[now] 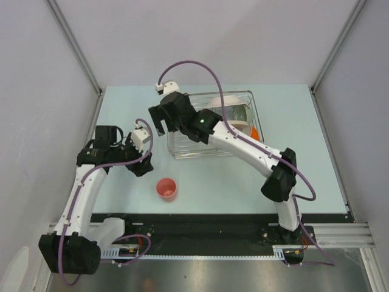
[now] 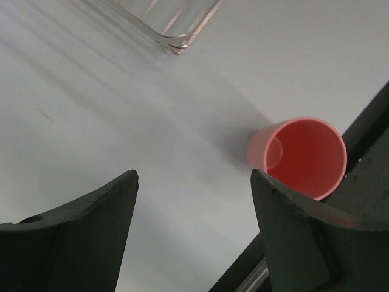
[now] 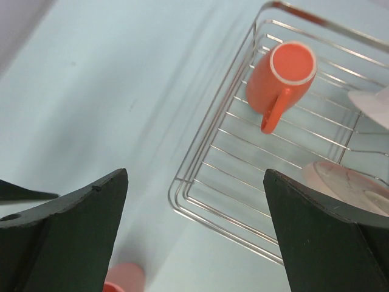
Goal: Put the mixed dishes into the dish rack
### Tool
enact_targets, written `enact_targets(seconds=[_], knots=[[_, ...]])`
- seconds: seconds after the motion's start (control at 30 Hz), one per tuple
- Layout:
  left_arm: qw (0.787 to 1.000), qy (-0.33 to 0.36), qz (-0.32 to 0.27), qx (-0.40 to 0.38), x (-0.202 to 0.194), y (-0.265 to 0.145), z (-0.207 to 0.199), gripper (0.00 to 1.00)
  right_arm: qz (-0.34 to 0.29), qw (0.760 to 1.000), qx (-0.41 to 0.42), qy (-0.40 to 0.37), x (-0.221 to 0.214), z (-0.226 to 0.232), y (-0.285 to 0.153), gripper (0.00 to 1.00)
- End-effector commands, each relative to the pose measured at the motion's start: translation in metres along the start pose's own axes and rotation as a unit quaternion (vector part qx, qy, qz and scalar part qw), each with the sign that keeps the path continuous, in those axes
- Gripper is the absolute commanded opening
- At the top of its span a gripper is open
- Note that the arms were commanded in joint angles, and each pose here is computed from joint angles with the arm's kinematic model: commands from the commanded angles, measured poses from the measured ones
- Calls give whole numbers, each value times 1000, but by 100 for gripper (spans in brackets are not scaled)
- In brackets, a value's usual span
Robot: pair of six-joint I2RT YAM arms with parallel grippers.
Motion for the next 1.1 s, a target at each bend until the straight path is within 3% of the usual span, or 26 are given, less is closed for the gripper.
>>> enact_targets(seconds=[0.0, 0.43, 0.8, 1.0, 1.03, 1.07], knots=[[997, 44, 47, -35, -29, 7, -23, 79, -10, 1000, 11, 28, 9, -6, -24, 100], [990, 71, 106, -61, -53, 35, -34, 78, -47, 996, 8, 74, 7, -32, -90, 100], [984, 90, 128, -80, -58, 72, -47, 73, -39, 994, -24, 102, -29, -61, -107, 100], [976, 105, 169, -87, -78, 92, -45, 37, -24, 993, -47, 106, -43, -74, -110, 98], [975, 105, 176, -89, -81, 95, -44, 24, -23, 993, -47, 108, -44, -75, -111, 99], [974, 109, 180, -82, -82, 96, -41, 16, -23, 992, -49, 111, -44, -78, -111, 99]])
Point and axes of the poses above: each gripper's point midway between its finger pads, its own y axis out along the fingers, its own z axis along the line the jaws close on, x = y × z, the point moved 1 cm from there along -y, back along the fingers, and after that the axes turned 6 degrees about -y, right-handed, at the moved point
